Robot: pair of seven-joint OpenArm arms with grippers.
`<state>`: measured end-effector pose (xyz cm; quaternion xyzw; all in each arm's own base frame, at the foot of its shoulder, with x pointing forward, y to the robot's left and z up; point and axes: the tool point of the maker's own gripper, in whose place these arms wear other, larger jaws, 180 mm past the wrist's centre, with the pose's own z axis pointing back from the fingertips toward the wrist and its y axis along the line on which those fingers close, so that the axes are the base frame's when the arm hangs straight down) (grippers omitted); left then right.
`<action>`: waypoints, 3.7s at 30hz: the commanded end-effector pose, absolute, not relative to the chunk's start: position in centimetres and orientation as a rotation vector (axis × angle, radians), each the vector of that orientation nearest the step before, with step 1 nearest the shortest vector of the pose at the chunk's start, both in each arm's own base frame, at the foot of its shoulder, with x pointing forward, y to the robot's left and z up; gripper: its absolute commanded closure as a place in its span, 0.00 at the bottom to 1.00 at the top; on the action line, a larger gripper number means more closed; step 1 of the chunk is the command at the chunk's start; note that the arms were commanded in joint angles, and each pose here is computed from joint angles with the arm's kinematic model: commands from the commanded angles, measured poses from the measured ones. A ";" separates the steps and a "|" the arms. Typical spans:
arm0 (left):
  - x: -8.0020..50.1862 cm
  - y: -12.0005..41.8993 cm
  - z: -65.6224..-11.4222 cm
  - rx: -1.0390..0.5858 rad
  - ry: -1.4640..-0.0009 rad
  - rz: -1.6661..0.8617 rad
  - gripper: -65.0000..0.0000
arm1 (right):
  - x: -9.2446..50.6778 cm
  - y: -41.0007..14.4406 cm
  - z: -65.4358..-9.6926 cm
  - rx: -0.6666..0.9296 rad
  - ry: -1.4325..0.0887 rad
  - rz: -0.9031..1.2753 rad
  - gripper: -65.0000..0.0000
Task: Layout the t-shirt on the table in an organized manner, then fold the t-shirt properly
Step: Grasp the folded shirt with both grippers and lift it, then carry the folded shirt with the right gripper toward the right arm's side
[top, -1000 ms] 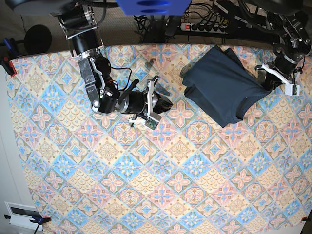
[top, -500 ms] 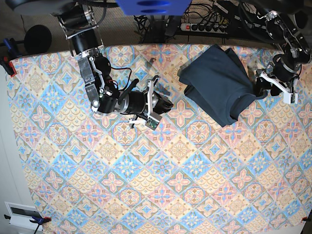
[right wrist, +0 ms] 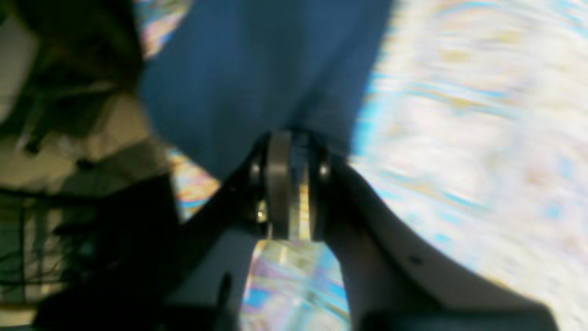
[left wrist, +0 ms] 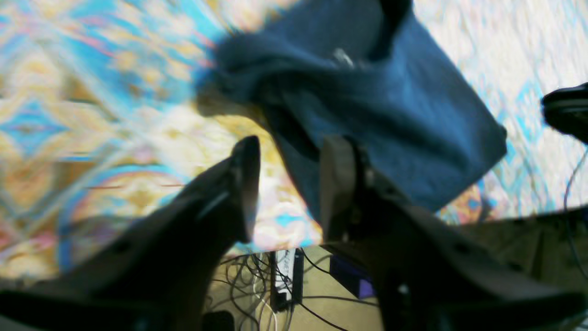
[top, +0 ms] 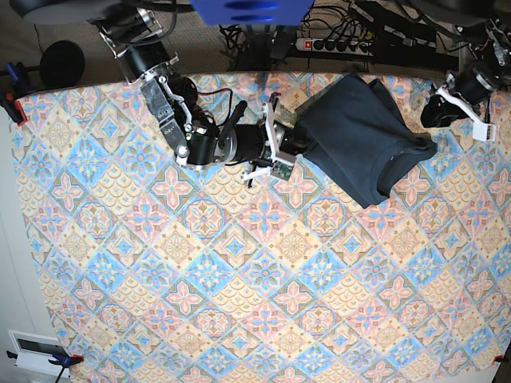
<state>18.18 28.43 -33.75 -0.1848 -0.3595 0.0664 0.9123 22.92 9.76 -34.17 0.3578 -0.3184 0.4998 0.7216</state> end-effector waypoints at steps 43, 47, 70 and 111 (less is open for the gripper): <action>23.7 26.6 -38.1 -0.299 -0.767 0.089 0.85 | 23.7 13.3 -34.1 0.933 -0.721 0.989 0.90; 22.9 25.0 -41.0 -0.341 -0.676 0.082 0.85 | 26.1 11.2 -34.4 0.898 -0.749 0.896 0.90; 25.6 5.4 -42.5 -0.560 -0.601 -0.213 0.85 | 31.0 -4.5 -33.1 0.583 -0.891 0.576 0.90; 24.0 24.3 -36.6 -0.262 -0.837 0.105 0.85 | 25.0 8.8 -41.5 0.830 -0.649 0.680 1.00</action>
